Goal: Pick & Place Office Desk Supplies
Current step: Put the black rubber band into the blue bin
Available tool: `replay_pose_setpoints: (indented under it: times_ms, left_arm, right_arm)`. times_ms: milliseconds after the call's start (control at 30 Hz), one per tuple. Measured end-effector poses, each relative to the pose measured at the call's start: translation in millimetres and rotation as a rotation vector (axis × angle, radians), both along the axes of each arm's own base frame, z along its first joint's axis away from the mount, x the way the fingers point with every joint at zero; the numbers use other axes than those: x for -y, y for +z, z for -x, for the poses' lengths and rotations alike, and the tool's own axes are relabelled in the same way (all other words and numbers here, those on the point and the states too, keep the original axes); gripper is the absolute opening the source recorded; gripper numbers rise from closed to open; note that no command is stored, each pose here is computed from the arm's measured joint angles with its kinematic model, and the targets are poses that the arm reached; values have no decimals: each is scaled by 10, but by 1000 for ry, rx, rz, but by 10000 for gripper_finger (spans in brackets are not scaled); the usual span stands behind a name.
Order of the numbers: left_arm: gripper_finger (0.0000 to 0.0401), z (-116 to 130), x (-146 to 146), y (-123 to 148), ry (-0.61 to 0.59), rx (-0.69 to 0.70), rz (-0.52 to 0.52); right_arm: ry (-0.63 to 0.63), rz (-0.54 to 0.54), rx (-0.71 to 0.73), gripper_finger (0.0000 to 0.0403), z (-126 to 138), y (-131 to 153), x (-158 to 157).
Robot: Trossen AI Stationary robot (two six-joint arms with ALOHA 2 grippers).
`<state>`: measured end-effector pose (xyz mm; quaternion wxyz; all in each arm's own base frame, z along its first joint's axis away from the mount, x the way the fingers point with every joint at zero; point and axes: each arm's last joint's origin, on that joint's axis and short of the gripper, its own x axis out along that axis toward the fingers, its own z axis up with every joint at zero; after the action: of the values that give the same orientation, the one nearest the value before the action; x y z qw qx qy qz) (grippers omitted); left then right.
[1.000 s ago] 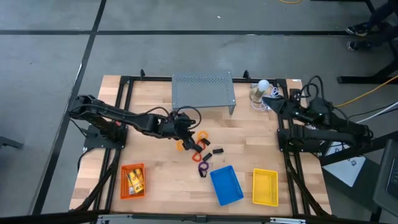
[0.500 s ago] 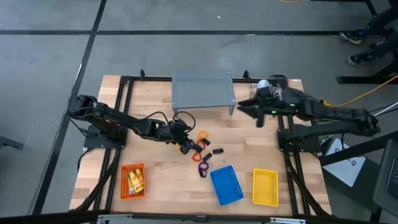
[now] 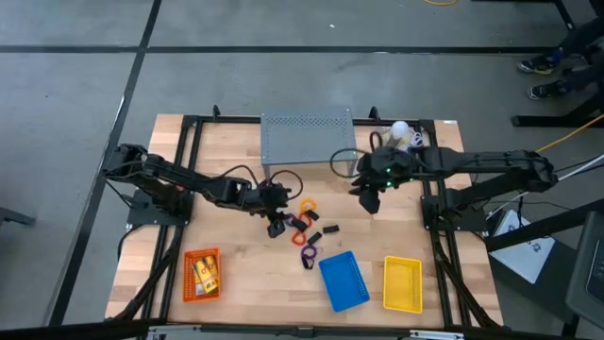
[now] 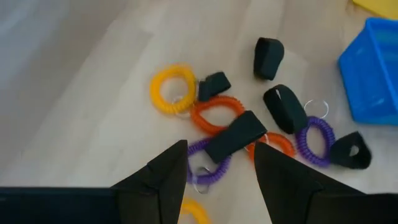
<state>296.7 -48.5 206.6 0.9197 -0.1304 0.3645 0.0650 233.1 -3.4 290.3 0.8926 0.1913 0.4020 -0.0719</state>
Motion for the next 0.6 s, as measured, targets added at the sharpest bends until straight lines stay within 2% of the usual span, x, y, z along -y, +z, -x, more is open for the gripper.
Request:
replay_pose_setpoints:
  times_ms: [133, 200, 367, 500, 600]
  left_arm:
    - [182, 0, -62, -10, -164, -23, -163]
    - [182, -4, -87, -11, -246, -25, -203]
    - [182, -27, -161, -45, -360, -28, -221]
    - [182, -81, -213, -126, -381, -39, -199]
    - [182, -192, -212, -144, -408, -48, -219]
  right_arm:
    - [-13, -26, -14, 143, -43, -42, -38]
    - [-27, -40, -19, 143, -50, -51, -42]
    - [-79, -62, -46, 143, -31, -68, -39]
    - [-103, -19, -127, 143, 34, -120, -59]
    - [-110, -21, -128, 143, 46, -114, -83]
